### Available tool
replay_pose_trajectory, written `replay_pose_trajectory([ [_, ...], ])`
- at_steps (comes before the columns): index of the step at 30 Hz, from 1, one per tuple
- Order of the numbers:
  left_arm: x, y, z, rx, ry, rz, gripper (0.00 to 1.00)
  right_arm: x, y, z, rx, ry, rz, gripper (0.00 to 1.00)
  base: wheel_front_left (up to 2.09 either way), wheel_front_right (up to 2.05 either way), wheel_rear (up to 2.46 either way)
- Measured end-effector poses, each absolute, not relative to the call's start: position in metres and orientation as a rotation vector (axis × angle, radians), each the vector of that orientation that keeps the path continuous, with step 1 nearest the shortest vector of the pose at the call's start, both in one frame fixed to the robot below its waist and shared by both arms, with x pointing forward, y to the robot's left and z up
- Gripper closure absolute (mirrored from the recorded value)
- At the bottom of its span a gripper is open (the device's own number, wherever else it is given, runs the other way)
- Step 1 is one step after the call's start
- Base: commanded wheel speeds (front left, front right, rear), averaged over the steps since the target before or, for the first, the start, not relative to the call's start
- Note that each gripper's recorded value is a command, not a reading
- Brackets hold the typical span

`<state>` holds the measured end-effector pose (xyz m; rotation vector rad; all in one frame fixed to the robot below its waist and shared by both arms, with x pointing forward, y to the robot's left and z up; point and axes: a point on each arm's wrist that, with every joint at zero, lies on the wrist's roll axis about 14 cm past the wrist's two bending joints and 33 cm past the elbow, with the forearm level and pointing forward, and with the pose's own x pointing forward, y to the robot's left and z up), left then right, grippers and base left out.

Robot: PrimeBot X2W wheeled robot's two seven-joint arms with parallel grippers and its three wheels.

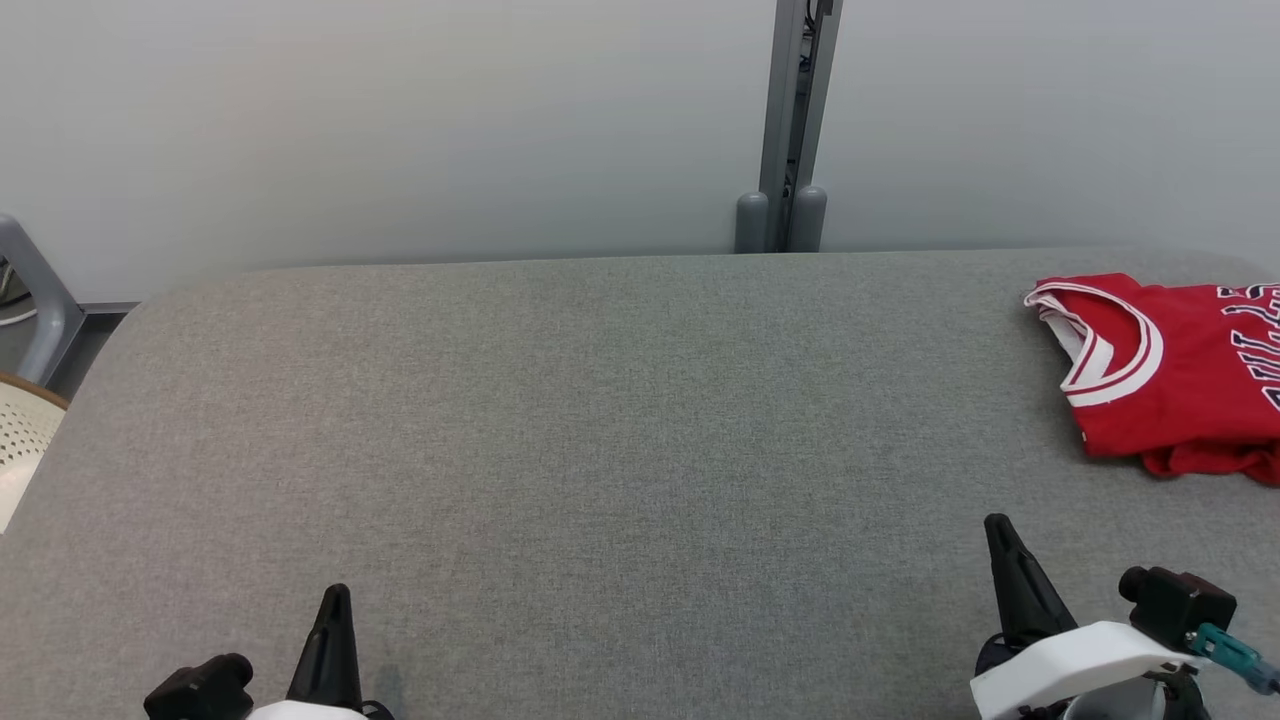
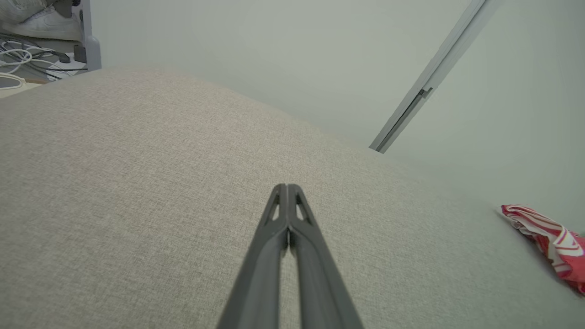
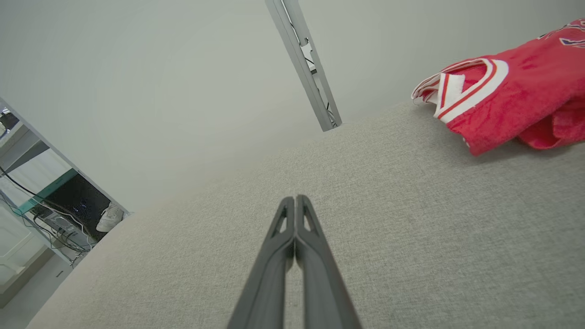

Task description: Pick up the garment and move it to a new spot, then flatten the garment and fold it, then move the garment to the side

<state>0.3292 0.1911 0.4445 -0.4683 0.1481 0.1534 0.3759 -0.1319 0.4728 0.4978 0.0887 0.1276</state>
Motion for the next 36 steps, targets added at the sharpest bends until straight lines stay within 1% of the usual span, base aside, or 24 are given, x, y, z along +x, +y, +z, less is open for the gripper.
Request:
replay_pose_trajectory([
  [21, 0.342, 0.195, 0.449, -0.781, 0.158, 0.170, 1.00, 0.381, -0.153, 0.477, 0.795, 0.102, 0.040, 1.00, 0.00, 0.00, 0.00],
  [36, 0.351, 0.197, 0.456, -0.950, 0.145, 0.164, 1.00, 0.383, -0.164, 0.480, 0.961, 0.097, 0.007, 1.00, 0.00, 0.00, 0.00],
])
